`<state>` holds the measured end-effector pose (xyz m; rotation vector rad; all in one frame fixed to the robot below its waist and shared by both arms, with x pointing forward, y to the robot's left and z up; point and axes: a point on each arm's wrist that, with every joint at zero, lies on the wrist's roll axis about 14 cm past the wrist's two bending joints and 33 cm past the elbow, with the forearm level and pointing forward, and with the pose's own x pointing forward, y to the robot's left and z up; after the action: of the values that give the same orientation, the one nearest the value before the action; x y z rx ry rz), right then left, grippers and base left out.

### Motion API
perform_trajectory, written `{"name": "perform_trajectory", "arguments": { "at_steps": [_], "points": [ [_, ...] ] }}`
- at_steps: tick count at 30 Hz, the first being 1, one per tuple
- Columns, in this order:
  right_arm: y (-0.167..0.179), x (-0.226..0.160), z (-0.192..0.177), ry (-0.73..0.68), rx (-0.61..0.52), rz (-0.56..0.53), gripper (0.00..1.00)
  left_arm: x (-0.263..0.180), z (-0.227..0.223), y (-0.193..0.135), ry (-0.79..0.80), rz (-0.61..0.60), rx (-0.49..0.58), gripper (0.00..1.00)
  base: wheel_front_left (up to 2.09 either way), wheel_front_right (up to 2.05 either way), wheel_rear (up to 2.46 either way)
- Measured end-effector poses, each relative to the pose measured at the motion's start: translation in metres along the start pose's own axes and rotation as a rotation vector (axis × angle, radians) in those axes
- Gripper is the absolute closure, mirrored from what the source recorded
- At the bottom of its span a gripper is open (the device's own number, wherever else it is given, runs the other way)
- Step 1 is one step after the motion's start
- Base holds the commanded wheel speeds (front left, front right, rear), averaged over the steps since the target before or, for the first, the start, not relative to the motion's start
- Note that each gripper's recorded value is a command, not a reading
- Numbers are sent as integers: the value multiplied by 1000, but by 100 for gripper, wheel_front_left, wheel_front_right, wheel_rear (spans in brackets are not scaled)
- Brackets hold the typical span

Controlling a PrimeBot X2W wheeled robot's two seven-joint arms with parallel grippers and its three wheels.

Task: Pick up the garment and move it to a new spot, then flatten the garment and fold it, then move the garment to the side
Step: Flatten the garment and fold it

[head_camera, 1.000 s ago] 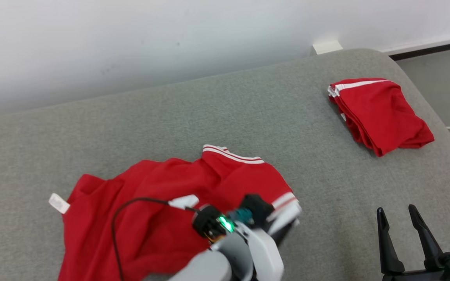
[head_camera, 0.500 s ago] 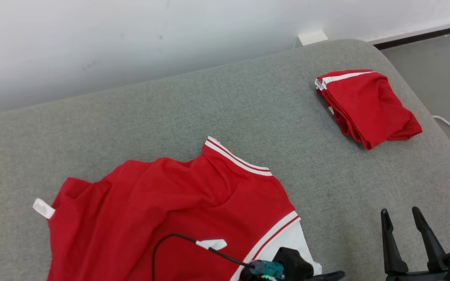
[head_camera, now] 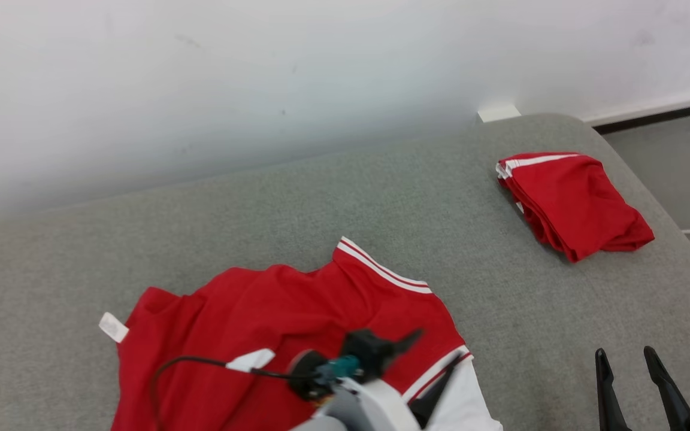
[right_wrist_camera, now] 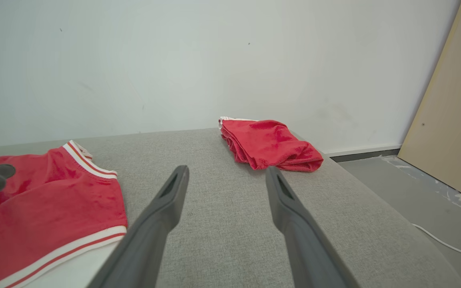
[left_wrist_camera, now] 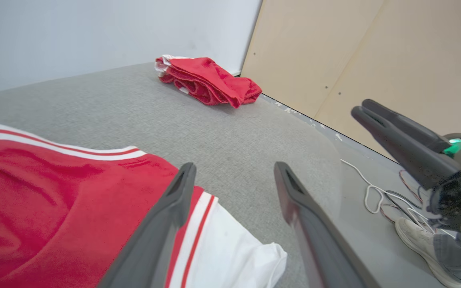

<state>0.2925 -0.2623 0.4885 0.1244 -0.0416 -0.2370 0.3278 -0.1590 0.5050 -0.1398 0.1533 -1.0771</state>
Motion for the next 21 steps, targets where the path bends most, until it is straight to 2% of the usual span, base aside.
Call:
{"name": "perform_trajectory", "arguments": {
  "at_steps": [5, 8, 16, 18, 21],
  "points": [
    [9, 2, 2, -8, 3, 30, 0, -26, -16, 75, 76, 230, 157, 0, 0, 0, 0],
    [12, 3, 1, -5, 3, 41, 0, -36, -23, 105, 153, 289, 247, 0, 0, 0, 0],
    [16, 4, -4, 13, -4, 50, 0, -48, -47, 146, 390, 286, 402, 0, 0, 0, 0],
    [16, 5, -5, 18, -6, 49, 0, -49, -51, 155, 438, 276, 470, 0, 0, 0, 0],
    [14, 6, -6, 22, -9, 43, 0, -49, -57, 165, 505, 265, 502, 0, 0, 0, 0]
  ]
}}
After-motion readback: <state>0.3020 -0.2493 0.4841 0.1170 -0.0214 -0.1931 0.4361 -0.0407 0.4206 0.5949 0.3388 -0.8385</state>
